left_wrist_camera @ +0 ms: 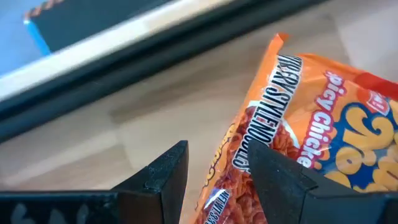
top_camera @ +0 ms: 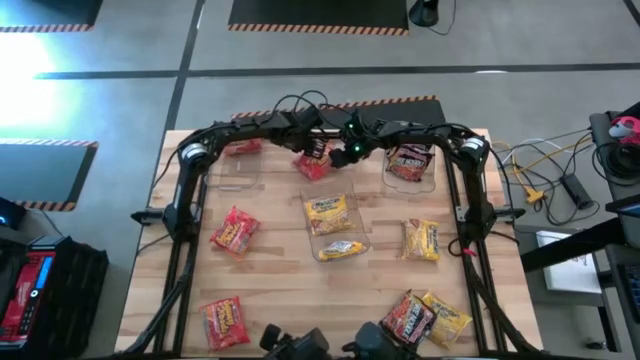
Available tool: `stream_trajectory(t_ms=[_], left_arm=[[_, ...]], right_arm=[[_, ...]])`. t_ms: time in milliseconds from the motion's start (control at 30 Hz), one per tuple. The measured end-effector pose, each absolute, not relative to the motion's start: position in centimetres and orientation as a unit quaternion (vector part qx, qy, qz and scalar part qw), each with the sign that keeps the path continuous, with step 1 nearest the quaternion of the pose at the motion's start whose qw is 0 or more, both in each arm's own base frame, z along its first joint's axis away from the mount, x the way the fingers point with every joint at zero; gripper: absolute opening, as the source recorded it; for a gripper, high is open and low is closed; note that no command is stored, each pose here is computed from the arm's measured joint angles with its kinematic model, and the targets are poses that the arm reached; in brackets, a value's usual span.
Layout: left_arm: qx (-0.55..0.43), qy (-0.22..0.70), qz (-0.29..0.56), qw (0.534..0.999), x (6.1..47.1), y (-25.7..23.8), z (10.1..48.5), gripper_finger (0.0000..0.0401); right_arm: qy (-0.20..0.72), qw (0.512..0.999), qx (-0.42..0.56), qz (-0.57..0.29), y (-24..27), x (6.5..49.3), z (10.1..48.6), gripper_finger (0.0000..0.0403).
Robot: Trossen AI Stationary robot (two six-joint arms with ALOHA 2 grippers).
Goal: Sort Maruchan noodles
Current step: Put the top right orange noodle pack into the top left transparent bin
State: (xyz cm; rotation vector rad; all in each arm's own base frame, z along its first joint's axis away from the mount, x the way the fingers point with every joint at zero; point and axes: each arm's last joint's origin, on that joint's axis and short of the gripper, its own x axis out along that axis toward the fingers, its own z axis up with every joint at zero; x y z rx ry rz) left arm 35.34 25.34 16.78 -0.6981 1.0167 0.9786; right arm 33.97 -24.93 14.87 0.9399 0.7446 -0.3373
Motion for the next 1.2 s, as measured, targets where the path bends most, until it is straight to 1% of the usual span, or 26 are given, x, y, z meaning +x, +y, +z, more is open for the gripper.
stream_trajectory(t_ms=[333, 467, 667, 800, 933, 1100, 1200], left_arm=[[-0.343, 0.470, 0.375, 0.721, 36.5, 23.7, 16.8, 0.0152], [-0.373, 0.471, 0.329, 0.728, 36.8, 23.2, 16.8, 0.0152], [-0.375, 0.461, 0.331, 0.733, 36.6, 23.5, 17.4, 0.0152], [-0.374, 0.441, 0.339, 0.742, 35.9, 24.0, 19.1, 0.0152], [-0.369, 0.421, 0.331, 0.760, 35.7, 23.9, 20.7, 0.0152], [-0.384, 0.417, 0.282, 0.774, 36.9, 22.8, 20.3, 0.0152], [-0.386, 0.420, 0.274, 0.774, 37.5, 22.4, 19.8, 0.0152]], right_arm=[[0.339, 0.823, 0.399, -0.218, -25.7, 33.8, 14.9, 0.0118], [0.330, 0.834, 0.376, -0.233, -26.3, 33.6, 15.1, 0.0118], [0.323, 0.832, 0.381, -0.242, -27.4, 33.2, 16.1, 0.0118], [0.326, 0.828, 0.388, -0.241, -27.8, 33.0, 17.5, 0.0118], [0.337, 0.823, 0.389, -0.241, -27.8, 33.0, 18.0, 0.0118], [0.337, 0.823, 0.389, -0.240, -27.8, 33.0, 18.0, 0.0118], [0.338, 0.823, 0.389, -0.240, -27.8, 33.0, 18.0, 0.0118]])
